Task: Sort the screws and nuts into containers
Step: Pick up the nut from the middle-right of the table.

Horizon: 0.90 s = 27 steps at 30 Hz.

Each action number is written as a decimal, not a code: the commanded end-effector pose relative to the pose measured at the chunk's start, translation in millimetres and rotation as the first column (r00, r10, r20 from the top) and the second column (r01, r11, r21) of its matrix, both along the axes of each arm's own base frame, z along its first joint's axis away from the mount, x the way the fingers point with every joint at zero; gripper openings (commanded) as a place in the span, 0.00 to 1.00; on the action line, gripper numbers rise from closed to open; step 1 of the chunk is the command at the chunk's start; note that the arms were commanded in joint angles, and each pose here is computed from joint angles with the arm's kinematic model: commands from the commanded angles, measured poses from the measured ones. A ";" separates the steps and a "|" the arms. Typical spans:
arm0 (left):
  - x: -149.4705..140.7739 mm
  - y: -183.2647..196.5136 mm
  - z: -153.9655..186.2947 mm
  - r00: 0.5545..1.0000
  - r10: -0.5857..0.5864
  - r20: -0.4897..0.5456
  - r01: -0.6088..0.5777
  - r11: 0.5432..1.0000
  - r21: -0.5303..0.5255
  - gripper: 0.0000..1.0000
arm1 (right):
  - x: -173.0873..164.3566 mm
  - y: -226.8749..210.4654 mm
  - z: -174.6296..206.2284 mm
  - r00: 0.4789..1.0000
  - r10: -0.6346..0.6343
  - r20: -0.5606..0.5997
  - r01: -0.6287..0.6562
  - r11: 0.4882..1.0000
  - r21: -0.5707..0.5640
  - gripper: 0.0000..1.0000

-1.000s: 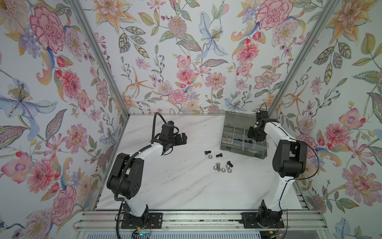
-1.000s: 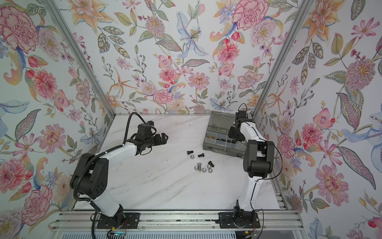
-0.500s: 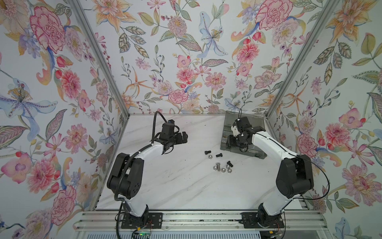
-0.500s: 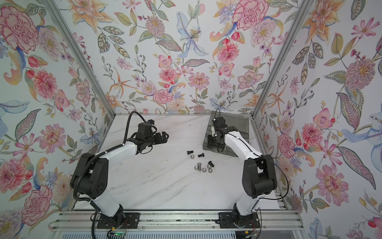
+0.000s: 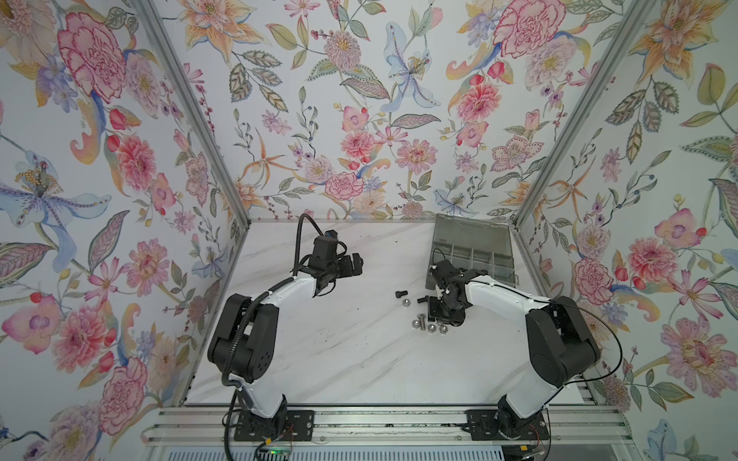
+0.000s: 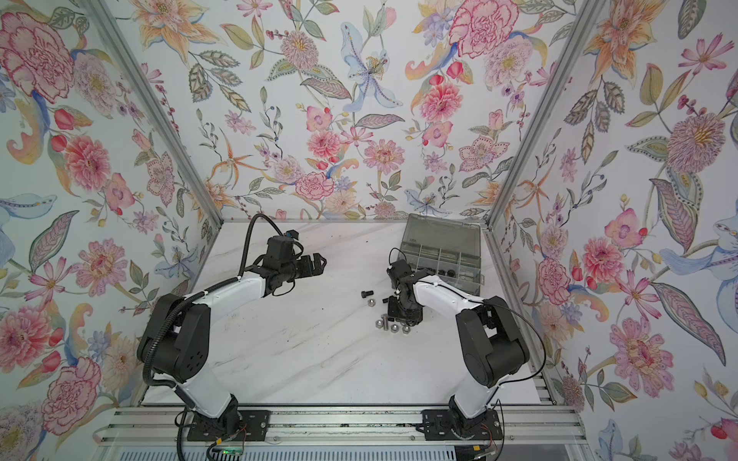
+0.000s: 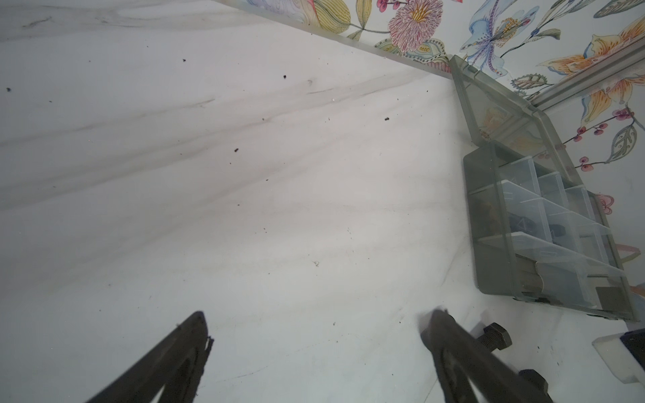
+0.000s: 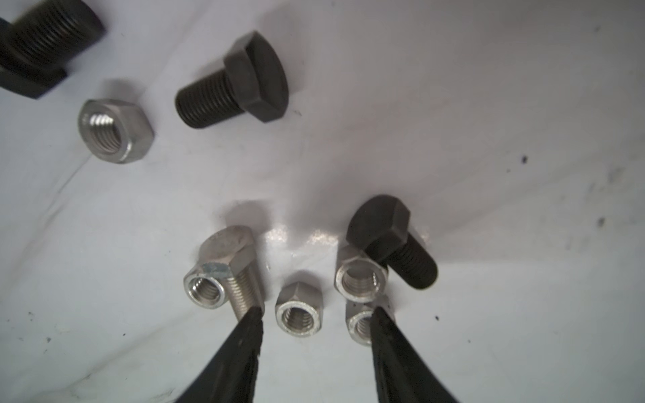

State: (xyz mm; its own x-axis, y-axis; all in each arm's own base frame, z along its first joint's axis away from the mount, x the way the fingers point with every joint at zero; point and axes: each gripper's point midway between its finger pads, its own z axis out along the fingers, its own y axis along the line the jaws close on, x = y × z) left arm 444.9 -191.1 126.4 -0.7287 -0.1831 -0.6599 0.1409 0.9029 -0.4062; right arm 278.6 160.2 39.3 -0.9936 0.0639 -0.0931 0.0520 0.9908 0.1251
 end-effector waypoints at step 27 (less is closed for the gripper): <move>0.7 -7.2 -4.7 1.000 -0.016 -0.007 0.015 1.000 -0.013 0.99 | -19.2 -33.9 -20.5 0.997 -0.074 -0.034 0.071 0.994 -0.087 0.46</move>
